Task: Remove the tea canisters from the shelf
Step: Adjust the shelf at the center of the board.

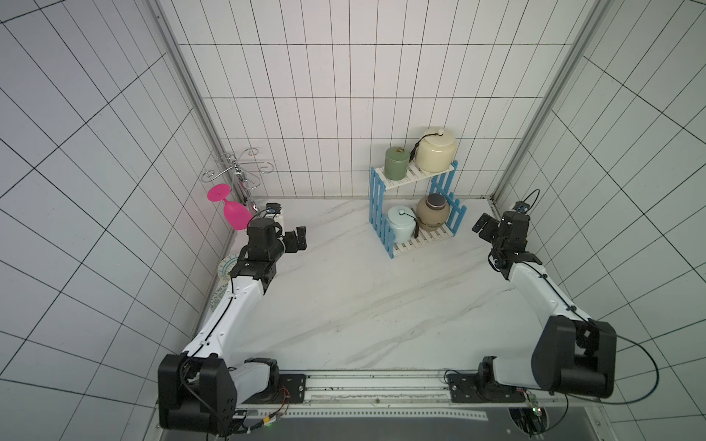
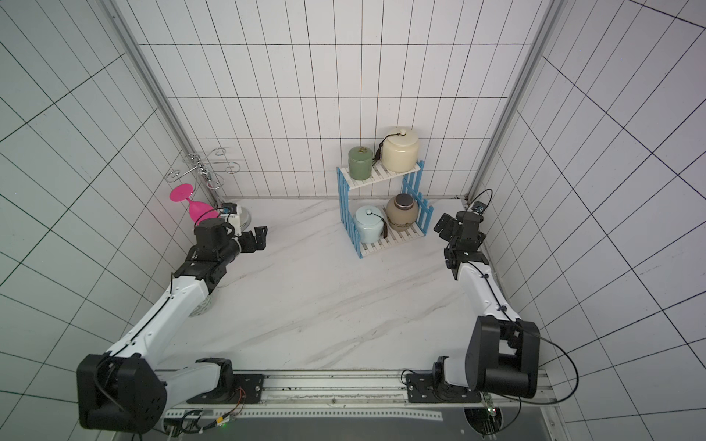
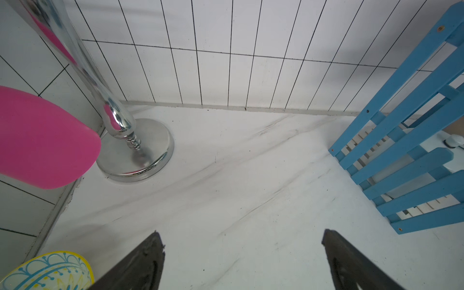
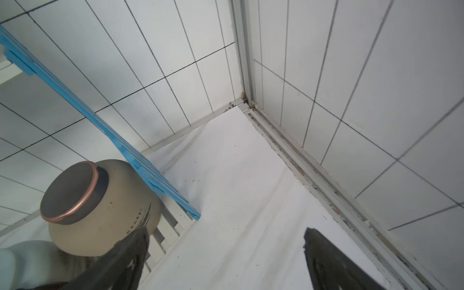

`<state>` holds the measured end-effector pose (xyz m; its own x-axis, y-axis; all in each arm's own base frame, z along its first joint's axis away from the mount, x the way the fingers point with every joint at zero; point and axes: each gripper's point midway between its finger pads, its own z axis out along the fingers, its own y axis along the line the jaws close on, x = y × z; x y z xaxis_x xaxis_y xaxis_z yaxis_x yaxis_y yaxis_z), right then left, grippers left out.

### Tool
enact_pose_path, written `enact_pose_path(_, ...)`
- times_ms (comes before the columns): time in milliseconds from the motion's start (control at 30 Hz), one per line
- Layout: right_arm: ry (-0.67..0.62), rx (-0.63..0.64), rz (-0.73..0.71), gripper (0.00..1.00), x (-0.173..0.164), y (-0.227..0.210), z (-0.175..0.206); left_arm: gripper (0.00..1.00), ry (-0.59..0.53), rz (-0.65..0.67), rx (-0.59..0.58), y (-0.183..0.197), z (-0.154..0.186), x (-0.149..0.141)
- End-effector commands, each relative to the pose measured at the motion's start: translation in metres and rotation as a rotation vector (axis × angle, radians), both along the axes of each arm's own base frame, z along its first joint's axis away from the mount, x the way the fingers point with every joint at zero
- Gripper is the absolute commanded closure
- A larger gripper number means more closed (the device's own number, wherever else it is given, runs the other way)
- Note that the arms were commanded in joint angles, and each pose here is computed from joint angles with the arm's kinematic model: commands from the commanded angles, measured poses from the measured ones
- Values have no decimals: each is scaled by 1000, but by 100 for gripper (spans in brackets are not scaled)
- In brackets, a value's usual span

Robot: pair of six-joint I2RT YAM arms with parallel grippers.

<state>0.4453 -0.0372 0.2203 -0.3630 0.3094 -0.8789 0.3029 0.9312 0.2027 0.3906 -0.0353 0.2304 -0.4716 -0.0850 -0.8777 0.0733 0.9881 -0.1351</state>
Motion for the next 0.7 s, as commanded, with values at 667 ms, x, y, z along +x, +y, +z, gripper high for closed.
enact_pose_path(667,232,-62,508,18,104,61,-17,1,53,-93,-13,-8,-16,-13)
